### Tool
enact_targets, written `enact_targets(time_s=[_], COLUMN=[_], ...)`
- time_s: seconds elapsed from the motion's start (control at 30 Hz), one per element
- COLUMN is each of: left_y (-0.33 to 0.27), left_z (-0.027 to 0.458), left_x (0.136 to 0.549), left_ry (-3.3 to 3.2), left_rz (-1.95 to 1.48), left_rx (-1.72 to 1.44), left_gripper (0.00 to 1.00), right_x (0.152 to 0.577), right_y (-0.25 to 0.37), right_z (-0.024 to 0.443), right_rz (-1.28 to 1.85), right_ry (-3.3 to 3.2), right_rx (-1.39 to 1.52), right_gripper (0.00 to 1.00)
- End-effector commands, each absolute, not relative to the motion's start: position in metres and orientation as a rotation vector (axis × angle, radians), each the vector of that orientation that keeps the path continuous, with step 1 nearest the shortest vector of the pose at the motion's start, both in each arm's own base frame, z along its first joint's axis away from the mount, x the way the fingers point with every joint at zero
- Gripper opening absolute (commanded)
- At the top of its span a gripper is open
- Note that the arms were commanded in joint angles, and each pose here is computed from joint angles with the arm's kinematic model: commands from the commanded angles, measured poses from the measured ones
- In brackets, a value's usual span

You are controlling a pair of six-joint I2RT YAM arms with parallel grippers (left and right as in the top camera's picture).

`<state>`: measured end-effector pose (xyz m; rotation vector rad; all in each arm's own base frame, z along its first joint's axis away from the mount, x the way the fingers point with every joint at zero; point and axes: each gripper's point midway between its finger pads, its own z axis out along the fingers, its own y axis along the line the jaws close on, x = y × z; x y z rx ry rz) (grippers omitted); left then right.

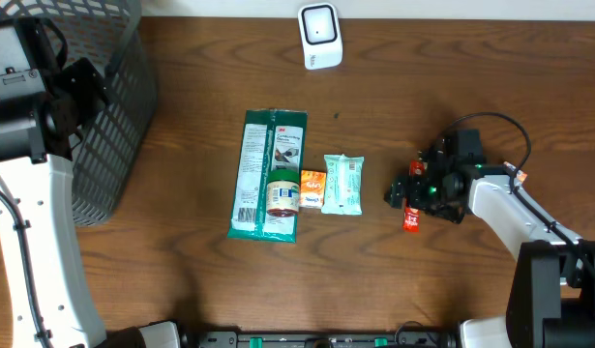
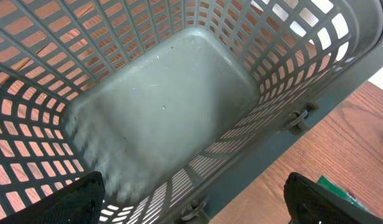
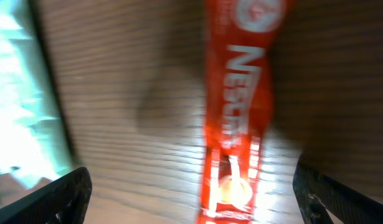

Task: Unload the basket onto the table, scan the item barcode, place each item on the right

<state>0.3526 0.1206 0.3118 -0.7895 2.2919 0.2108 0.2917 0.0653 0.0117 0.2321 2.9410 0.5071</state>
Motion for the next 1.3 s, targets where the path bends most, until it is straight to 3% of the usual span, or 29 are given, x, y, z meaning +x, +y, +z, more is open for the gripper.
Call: enact_targets(time_s=[0.0,0.5,1.1,1.27], left_y=[0.124,0.124,0.124,0.124], left_z=[0.315,0.315,0.315,0.315], left_x=[0.351,0.351,0.351,0.351], left_ry=[2.285,2.285,2.285,2.285], left_rz=[0.232,0.232,0.232,0.232], left_rx=[-0.789,-0.789,-0.789,-0.789], left_gripper=[0.92,0.92,0.93,0.92], right_x=[0.283,0.312,0.310,0.317], right_y=[0.079,0.079,0.078,0.067], right_z=[0.009,0.086,0.090,0.126], right_rz=[0.665,0.645,0.630,0.624], right_ry=[2.967,2.900,2.898,2.863], right_rx=[0.176,0.064,0.037,0.082], right_gripper=[0.99,0.99,0.99,0.99])
